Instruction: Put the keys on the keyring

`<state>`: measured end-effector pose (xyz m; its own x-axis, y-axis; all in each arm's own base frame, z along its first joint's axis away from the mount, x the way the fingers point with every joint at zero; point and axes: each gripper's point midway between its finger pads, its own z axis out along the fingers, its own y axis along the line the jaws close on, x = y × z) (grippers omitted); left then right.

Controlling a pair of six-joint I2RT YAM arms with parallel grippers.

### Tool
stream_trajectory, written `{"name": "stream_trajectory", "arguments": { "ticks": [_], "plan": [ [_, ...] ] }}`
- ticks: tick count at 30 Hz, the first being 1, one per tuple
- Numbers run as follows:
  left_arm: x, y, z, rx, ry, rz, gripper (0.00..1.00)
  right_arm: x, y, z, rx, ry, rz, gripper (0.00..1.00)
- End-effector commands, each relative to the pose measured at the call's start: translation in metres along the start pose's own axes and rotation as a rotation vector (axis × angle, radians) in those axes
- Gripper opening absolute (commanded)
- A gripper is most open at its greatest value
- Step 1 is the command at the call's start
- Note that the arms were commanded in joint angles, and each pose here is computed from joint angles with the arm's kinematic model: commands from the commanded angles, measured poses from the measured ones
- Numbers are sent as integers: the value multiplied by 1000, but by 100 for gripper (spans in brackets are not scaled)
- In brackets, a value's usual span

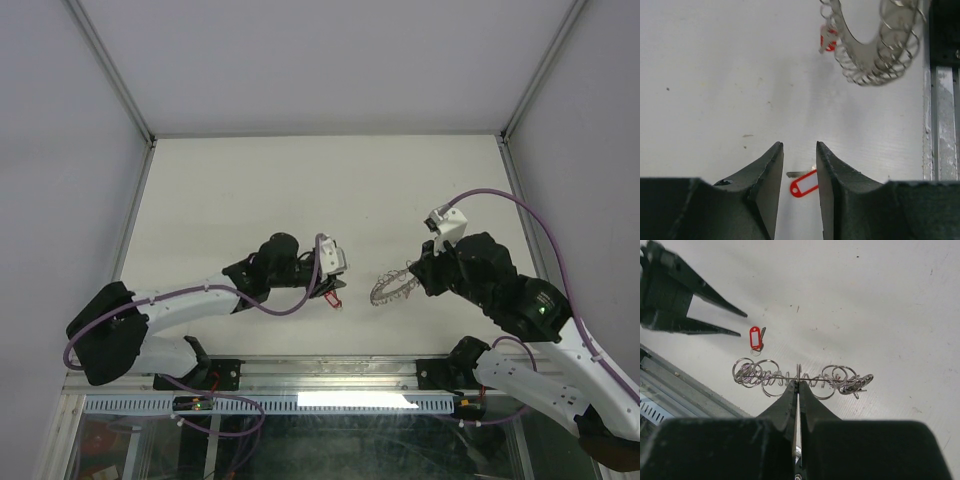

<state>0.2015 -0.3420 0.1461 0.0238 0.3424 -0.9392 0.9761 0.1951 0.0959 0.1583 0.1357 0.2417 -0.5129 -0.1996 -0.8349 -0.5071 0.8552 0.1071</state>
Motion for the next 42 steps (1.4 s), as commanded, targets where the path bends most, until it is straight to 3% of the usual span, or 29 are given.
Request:
{"name": "stream_trajectory", "arguments": {
  "ticks": [1,6,10,14,29,32,42],
  "plan": [
    [23,-22,1,-29,36,89,32,-25,10,-3,-45,-106,32,0],
    [47,-40,-7,-17,37,244,29,-25,9,-4,-44,-112,34,0],
    [49,-36,-16,-69,-42,380,24,-25,10,-4,-48,-110,34,0],
    [53,-33,-12,-73,-36,448,23,-24,10,-4,-49,-110,34,0],
    [62,-46,13,67,4,464,35,-24,7,-4,-38,-110,32,0],
    [68,-50,13,97,31,465,49,-24,8,-4,-42,-109,32,0],
    [87,-50,25,146,112,471,46,-25,10,-4,-49,-115,33,0]
  ]
}}
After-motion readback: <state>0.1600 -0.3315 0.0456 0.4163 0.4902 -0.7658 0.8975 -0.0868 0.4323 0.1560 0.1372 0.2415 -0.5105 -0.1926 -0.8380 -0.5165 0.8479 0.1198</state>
